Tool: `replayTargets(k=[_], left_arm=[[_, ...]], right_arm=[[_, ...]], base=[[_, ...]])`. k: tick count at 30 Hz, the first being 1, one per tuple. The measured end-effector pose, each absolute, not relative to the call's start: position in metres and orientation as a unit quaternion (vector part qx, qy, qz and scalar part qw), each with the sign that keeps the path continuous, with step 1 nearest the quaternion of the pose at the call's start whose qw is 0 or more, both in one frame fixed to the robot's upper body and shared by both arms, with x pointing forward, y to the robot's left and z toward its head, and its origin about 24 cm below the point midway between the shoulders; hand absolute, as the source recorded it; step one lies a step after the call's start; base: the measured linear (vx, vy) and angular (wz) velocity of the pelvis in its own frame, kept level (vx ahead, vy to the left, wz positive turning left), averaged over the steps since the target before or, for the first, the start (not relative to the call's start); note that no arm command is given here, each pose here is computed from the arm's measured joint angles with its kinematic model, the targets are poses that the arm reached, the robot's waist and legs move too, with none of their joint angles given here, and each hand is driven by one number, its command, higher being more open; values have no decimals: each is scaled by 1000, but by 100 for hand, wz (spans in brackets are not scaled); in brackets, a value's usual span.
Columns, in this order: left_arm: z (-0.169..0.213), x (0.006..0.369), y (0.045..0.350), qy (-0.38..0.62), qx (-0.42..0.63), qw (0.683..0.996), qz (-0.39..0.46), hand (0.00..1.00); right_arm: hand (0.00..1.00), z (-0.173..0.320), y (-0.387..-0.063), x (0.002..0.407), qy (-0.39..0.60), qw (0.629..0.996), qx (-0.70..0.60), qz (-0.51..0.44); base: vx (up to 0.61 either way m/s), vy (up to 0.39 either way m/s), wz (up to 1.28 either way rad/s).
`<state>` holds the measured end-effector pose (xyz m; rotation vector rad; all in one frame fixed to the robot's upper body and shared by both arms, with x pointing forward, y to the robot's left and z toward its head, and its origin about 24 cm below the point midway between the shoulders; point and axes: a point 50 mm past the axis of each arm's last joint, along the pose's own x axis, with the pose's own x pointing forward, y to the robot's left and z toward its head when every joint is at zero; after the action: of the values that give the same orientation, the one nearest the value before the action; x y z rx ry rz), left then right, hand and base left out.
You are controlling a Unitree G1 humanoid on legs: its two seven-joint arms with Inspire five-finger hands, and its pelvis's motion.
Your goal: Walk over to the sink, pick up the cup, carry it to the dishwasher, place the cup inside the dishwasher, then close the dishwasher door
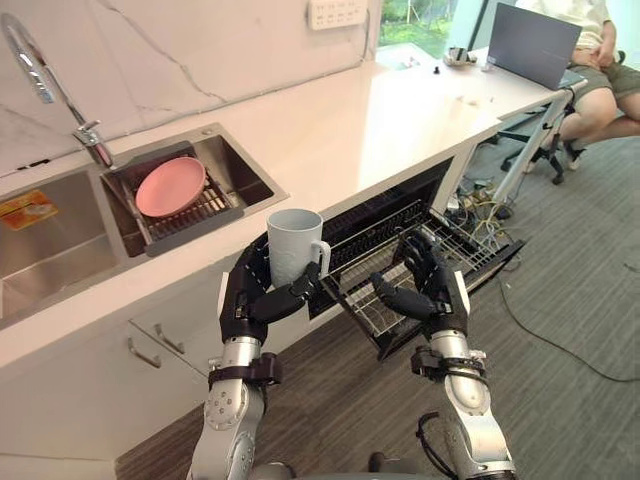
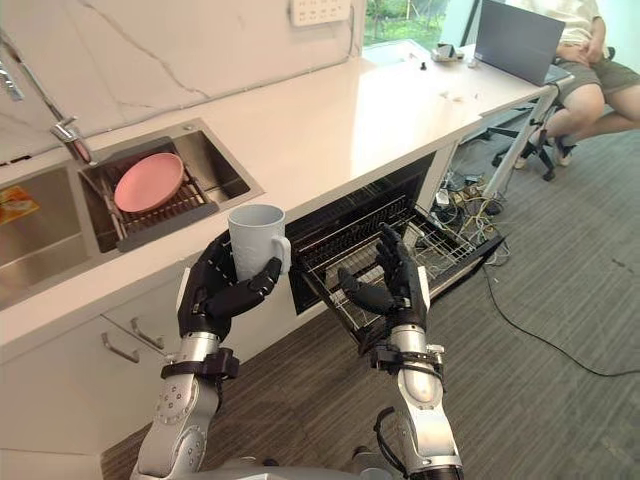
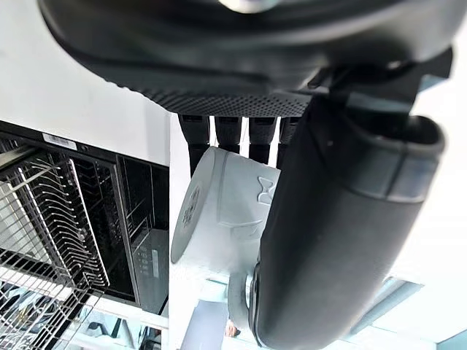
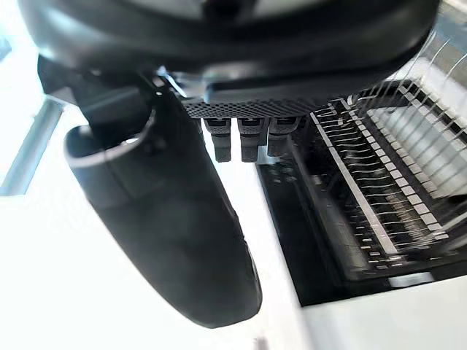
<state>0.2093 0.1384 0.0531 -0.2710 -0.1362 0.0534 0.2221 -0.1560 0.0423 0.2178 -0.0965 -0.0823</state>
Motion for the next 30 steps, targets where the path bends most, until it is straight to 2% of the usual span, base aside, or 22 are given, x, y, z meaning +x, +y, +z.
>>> replayTargets(k=[10,16,24,30], left_arm=[[50,223,130,-61,-128,990,6,30],[37,223,122,-32,-124,992,-5,30],[40,232,117,-36,-119,992,-17,30],[51,237,94,-54,-117,989,-77,30]], right_arm=[[90,54,-137,222,-71,976,206,23],[90,59,-121,225,-76,972,213,64],[90,62,-115,226,-77,971,205,91],[90,70,-101,231,-88,966,207,128]], base=[[21,41,-9],[-42,5,-7],[-27,-5,-4],[-40,-11,0]])
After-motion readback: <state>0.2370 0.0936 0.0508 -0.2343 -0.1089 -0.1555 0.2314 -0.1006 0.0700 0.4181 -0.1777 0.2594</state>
